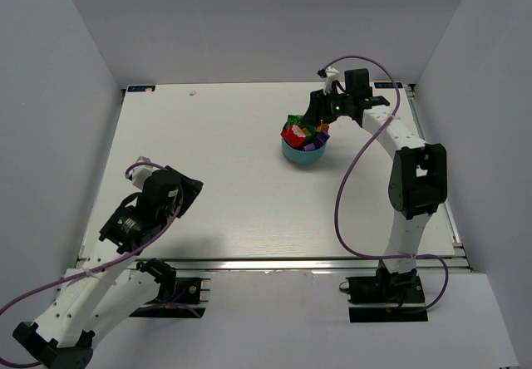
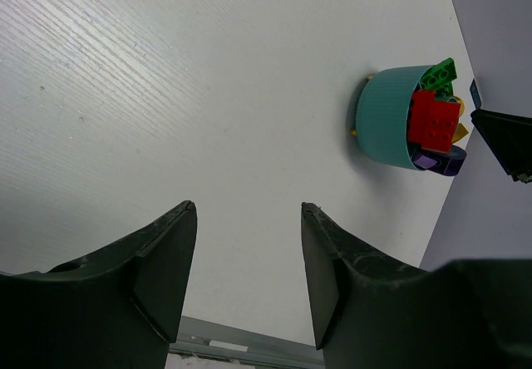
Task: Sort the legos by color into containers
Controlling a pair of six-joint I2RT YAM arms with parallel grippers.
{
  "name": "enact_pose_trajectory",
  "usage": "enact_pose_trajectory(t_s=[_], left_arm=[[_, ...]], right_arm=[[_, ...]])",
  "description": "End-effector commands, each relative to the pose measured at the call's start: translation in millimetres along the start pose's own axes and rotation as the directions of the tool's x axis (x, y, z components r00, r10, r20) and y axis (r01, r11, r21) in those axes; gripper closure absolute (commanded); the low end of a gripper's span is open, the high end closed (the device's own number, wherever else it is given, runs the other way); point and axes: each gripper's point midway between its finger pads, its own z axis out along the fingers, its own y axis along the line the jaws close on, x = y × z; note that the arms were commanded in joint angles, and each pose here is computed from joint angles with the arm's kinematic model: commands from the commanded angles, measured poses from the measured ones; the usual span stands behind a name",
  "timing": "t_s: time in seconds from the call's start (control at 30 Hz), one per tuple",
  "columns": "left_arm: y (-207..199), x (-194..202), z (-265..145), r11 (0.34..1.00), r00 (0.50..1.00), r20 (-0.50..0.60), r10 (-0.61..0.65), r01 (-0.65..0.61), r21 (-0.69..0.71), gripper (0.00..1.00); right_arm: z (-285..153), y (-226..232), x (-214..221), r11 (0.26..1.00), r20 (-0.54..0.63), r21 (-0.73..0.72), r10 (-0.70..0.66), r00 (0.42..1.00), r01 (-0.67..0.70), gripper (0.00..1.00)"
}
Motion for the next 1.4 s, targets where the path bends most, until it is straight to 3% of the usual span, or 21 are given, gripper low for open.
enact_pose_trajectory(t_s=[0.0,0.17,0.27,0.37,0.4,0.47,0.53,0.57,0.6,0.63,0.67,0.73,0.87,1.0,1.1,1.13,1.2,1.23,1.3,1.37], left_arm=[[0.6,-1.5,-0.1,1.0,1.0,0.005,0.002,-0.002,-0.003,0.37],[-0.9,-2.0,0.0,1.0,1.0,0.006,0.0,0.0,0.001,0.37],[-0.1,-3.2,-0.5,1.0,1.0,0.009,0.005,-0.005,-0.009,0.43],[4.6,-2.1,1.1,0.998,1.0,0.0,0.025,-0.025,-0.052,0.78],[6.4,-1.4,2.6,0.997,0.999,-0.005,0.032,-0.032,-0.073,0.99],[15.2,3.2,8.3,0.987,0.998,-0.035,0.059,-0.064,-0.151,1.0],[23.0,3.5,14.2,0.974,0.996,-0.051,0.066,-0.076,-0.214,1.0],[32.1,2.8,13.7,0.963,0.996,-0.059,0.071,-0.084,-0.258,0.98],[38.1,0.3,13.6,0.954,0.996,-0.059,0.066,-0.08,-0.289,0.84],[48.9,-5.9,12.9,0.939,0.997,-0.051,0.053,-0.067,-0.338,0.61],[54.1,-9.0,11.9,0.931,0.998,-0.047,0.046,-0.059,-0.36,0.44],[67.7,-18.8,11.0,0.911,0.999,-0.035,0.033,-0.044,-0.41,0.03],[96.7,-34.6,19.2,0.862,0.995,-0.081,0.062,-0.094,-0.498,0.02],[121.7,-53.4,41.1,0.788,0.968,-0.214,0.127,-0.23,-0.571,0.02],[133.6,-70.7,49.0,0.732,0.92,-0.334,0.204,-0.369,-0.572,0.03],[132.7,-76.5,56.4,0.697,0.865,-0.423,0.268,-0.478,-0.535,0.04],[133.0,-79.4,60.0,0.662,0.803,-0.505,0.317,-0.568,-0.489,0.06],[132.5,-86.0,63.5,0.652,0.791,-0.518,0.327,-0.585,-0.482,0.06],[114.3,-81.6,79.5,0.729,0.778,-0.504,0.376,-0.584,-0.357,0.11],[109.5,-87.9,85.2,0.719,0.762,-0.493,0.419,-0.61,-0.332,0.12]], right_arm=[[-3.7,-2.0,-21.7,0.999,0.047,0.008,-0.045,0.998,0.045,0.41],[-4.9,-1.5,-21.0,0.999,0.044,0.01,-0.048,0.998,0.047,0.39],[-15.0,6.9,-34.7,0.997,0.077,-0.001,-0.082,0.994,0.082,0.46],[-35.8,23.6,-56.2,0.982,0.133,-0.011,-0.186,0.973,0.189,0.56],[-41.2,26.9,-60.3,0.966,0.145,-0.01,-0.253,0.957,0.257,0.61],[-60.0,50.3,-65.6,0.93,0.188,-0.055,-0.348,0.918,0.364,0.64],[-76.8,75.9,-57.6,0.87,0.24,-0.114,-0.445,0.863,0.48,0.59],[-82.3,85.7,-52.6,0.845,0.259,-0.137,-0.474,0.842,0.517,0.46],[-85.8,98.1,-46.1,0.813,0.288,-0.178,-0.496,0.819,0.555,0.39],[-95.5,109.1,-46.0,0.777,0.315,-0.166,-0.541,0.78,0.607,0.31],[-92.0,110.3,-27.9,0.783,0.295,-0.186,-0.532,0.793,0.594,0.23],[-94.7,121.7,-17.7,0.765,0.295,-0.202,-0.548,0.782,0.612,0.18],[-96.6,132.2,1.5,0.763,0.3,-0.234,-0.534,0.791,0.603,0.17],[-95.6,133.9,7.1,0.773,0.302,-0.248,-0.51,0.805,0.583,0.17],[-93.4,133.0,7.4,0.779,0.303,-0.251,-0.501,0.811,0.575,0.18],[-92.0,132.8,8.4,0.781,0.303,-0.252,-0.497,0.813,0.571,0.18],[-91.8,132.8,6.6,0.788,0.307,-0.25,-0.488,0.817,0.563,0.18],[-91.0,132.8,7.2,0.789,0.307,-0.253,-0.483,0.82,0.56,0.18],[-90.5,132.9,7.8,0.793,0.305,-0.258,-0.476,0.825,0.552,0.18],[-90.5,131.6,7.3,0.795,0.304,-0.252,-0.476,0.825,0.551,0.18]])
